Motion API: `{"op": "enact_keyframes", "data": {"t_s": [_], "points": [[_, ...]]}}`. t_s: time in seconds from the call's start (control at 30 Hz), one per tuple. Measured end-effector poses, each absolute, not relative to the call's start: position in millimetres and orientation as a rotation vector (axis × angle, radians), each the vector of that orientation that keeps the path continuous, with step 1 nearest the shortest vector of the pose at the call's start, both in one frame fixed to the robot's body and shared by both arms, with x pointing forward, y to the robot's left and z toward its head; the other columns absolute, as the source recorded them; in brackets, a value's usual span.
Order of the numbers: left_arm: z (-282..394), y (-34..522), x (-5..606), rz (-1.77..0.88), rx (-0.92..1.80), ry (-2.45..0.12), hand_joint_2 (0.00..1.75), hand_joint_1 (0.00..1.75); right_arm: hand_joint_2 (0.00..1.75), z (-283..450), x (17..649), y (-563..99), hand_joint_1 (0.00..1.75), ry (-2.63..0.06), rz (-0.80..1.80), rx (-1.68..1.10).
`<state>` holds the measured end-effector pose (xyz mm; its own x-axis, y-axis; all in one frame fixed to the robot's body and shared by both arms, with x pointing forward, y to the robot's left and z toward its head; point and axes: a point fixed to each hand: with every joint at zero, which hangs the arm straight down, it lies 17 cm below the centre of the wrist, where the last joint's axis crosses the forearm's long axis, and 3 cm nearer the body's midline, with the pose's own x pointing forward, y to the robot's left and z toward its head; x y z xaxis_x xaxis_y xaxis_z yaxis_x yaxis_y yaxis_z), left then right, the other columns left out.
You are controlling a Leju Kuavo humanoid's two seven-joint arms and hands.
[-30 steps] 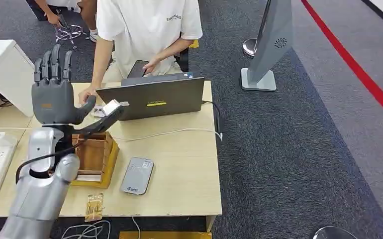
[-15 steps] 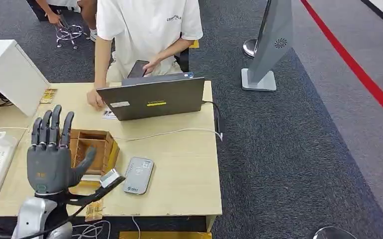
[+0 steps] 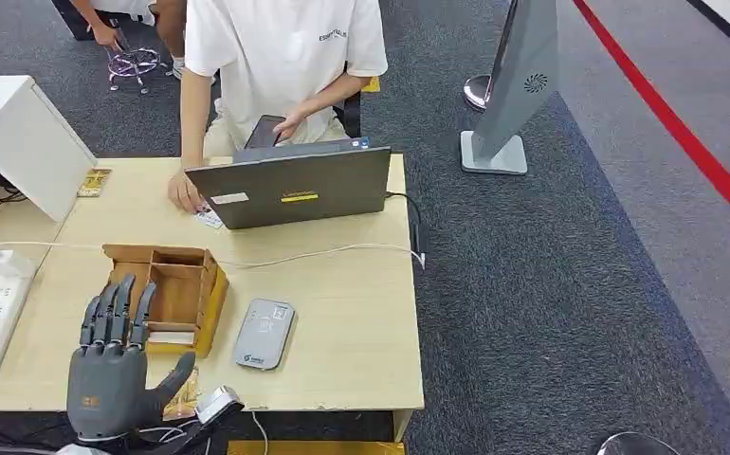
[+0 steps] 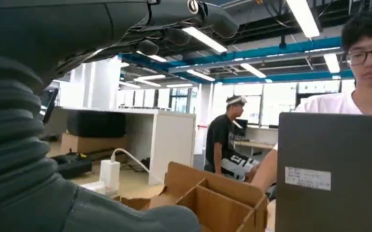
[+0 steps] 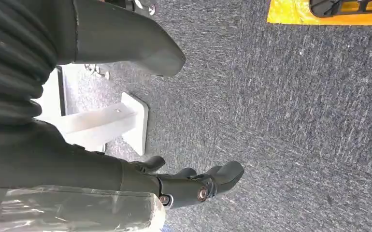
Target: Pass the card to the sensor for recognition and then transmit it.
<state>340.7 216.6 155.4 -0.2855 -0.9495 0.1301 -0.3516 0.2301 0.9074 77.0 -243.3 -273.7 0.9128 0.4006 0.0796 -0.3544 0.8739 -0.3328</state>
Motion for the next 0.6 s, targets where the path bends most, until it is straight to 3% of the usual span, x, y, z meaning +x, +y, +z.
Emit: {"op": "enact_keyframes", "data": {"t_s": [0.6], "points": [[87.1,247.7,325.3,-0.989,1.151,-1.579,1.75,0.00,1.75,-273.7,75.4,-245.2,0.00,-0.134,0.414,-0.329]]}}
